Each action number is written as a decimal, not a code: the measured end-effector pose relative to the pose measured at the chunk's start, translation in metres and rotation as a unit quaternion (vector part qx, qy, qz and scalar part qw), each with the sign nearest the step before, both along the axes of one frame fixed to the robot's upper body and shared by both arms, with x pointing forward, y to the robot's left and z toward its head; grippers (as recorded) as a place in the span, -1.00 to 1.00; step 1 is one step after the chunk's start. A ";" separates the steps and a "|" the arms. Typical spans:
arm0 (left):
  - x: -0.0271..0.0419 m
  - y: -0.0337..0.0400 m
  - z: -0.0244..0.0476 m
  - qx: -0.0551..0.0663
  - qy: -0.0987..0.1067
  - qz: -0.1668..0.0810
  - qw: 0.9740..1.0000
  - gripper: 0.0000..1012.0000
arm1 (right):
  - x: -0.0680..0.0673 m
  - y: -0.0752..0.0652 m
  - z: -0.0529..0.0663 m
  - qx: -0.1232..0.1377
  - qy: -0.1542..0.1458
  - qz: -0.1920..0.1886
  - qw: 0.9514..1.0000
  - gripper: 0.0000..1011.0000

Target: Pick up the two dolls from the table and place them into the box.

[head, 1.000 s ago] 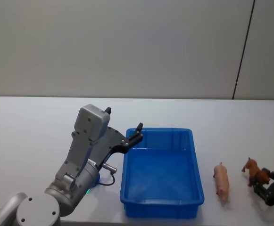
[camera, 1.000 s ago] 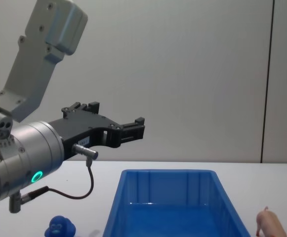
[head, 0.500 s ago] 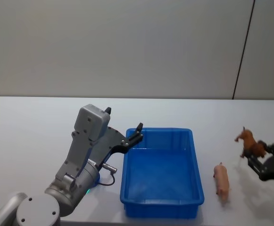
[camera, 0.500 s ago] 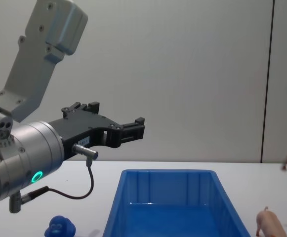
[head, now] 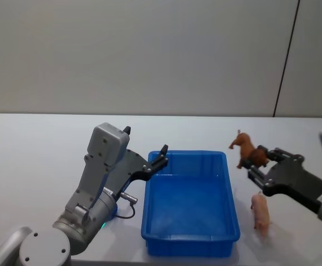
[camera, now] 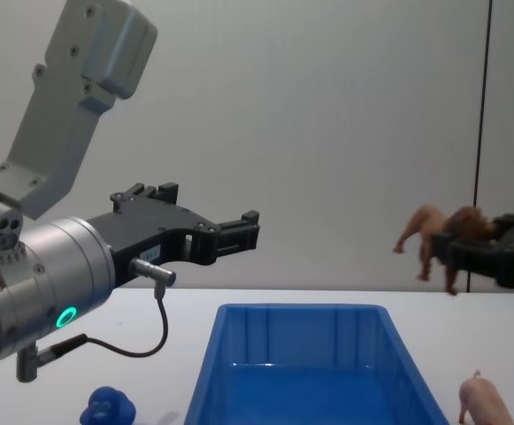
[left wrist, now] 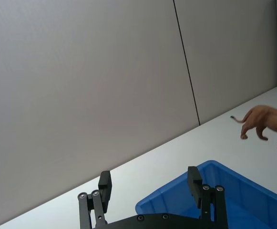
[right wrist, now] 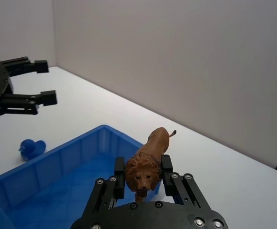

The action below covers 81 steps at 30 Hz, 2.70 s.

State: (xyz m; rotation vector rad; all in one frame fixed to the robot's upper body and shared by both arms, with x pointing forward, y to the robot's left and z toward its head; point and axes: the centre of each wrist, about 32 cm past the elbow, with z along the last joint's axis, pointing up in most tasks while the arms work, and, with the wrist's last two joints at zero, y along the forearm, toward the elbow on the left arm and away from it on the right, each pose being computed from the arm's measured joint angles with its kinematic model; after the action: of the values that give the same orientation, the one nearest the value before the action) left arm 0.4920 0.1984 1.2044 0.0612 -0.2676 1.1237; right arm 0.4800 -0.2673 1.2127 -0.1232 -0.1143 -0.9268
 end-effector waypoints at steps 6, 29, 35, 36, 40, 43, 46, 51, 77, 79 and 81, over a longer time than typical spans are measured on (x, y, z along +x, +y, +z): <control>0.0000 0.0000 0.0000 0.000 0.000 0.000 1.000 0.98 | 0.002 0.016 0.000 -0.012 0.014 0.016 1.000 -0.15; 0.0000 0.0000 0.0000 0.000 0.000 0.000 1.000 0.98 | -0.002 0.044 -0.014 -0.038 0.052 0.040 0.997 0.73; 0.0000 0.0000 0.0000 0.000 0.000 0.000 1.000 0.98 | -0.004 0.039 -0.014 -0.034 0.047 0.032 0.998 0.98; 0.0000 0.0000 0.0000 0.000 0.000 0.000 1.000 0.98 | -0.004 0.038 -0.014 -0.033 0.047 0.031 0.998 0.98; 0.0000 0.0000 0.0000 0.000 0.000 0.000 1.000 0.98 | -0.006 0.030 -0.014 -0.031 0.045 0.021 0.998 0.98; 0.0000 0.0000 0.0000 0.000 0.000 0.000 1.000 0.98 | -0.007 0.025 -0.015 -0.031 0.046 0.016 0.998 0.98; 0.0000 0.0000 0.0000 0.000 0.000 0.000 1.000 0.98 | -0.009 0.019 -0.016 -0.031 0.048 0.009 0.998 0.98; 0.0000 0.0000 0.0000 0.000 0.000 0.000 1.000 0.98 | -0.012 0.009 -0.019 -0.035 0.054 -0.005 0.998 0.98; 0.0000 0.0000 0.0000 0.000 0.000 0.000 1.000 0.98 | -0.015 -0.008 -0.037 -0.075 0.114 -0.053 0.989 0.98; 0.0000 0.0000 0.0000 0.000 0.000 0.000 1.000 0.98 | -0.016 -0.006 -0.041 -0.081 0.122 -0.060 0.987 0.98; 0.0000 0.0000 0.0000 0.000 0.000 0.000 1.000 0.98 | -0.017 -0.005 -0.043 -0.085 0.127 -0.064 0.986 0.98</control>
State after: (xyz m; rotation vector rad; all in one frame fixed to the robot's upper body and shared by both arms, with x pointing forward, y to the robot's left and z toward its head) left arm 0.4920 0.1984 1.2044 0.0613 -0.2676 1.1237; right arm 0.4634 -0.2724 1.1698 -0.4086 0.0521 -1.0201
